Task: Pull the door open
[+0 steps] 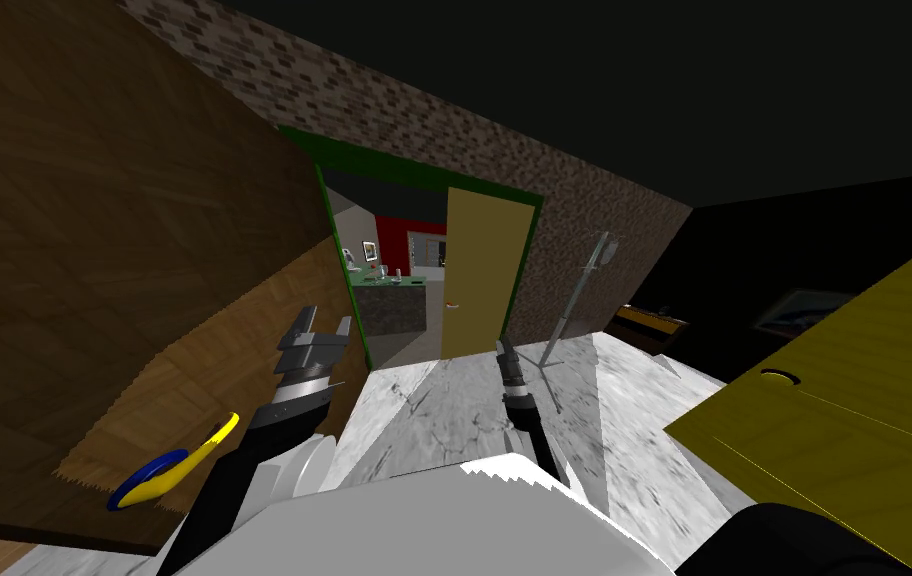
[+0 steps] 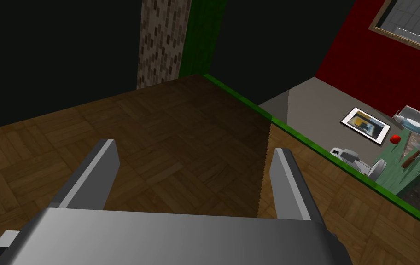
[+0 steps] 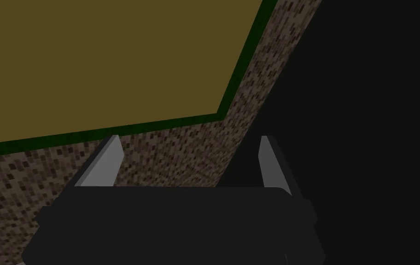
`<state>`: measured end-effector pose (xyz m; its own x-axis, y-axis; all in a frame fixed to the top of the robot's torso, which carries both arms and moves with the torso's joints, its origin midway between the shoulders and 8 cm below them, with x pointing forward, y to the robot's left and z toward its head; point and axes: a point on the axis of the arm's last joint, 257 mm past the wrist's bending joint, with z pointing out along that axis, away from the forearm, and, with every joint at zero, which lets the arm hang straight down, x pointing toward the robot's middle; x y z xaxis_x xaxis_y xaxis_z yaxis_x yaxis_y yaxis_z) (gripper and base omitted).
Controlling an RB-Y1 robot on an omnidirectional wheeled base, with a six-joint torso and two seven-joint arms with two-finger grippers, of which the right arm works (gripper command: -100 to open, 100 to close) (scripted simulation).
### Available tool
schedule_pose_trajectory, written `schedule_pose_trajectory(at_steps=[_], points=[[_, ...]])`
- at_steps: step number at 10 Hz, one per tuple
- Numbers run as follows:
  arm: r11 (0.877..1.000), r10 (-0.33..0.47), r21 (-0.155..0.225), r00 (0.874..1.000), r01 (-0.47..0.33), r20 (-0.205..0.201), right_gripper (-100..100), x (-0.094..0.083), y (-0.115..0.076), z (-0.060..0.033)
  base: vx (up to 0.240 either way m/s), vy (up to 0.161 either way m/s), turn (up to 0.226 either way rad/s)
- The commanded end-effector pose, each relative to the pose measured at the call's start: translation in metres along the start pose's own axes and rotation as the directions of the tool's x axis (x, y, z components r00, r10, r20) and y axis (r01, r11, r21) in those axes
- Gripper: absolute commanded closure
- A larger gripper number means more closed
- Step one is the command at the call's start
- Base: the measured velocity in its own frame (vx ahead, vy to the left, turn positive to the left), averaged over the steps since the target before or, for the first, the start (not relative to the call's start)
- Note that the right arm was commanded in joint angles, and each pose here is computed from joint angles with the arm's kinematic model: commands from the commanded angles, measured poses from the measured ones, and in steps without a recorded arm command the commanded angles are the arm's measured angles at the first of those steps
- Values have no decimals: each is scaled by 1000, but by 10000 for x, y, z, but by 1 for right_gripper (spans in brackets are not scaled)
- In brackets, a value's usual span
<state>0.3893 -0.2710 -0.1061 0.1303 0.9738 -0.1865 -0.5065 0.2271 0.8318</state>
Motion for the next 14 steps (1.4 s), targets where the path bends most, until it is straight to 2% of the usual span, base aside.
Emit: schedule_pose_trajectory(at_steps=[1,6,7,14], points=[[1000,9,22,1000,-9,-2,-100,-18,-140,-26,83,12,66],[996,35,87,999,-34,-5,-100,-30,-540,-107,104,12,76],[995,35,89,999,-34,-5,-100,-29,-549,-111,62,15,20],[980,68,188,998,-67,4,-100,-81,-1118,-269,91,6,76]])
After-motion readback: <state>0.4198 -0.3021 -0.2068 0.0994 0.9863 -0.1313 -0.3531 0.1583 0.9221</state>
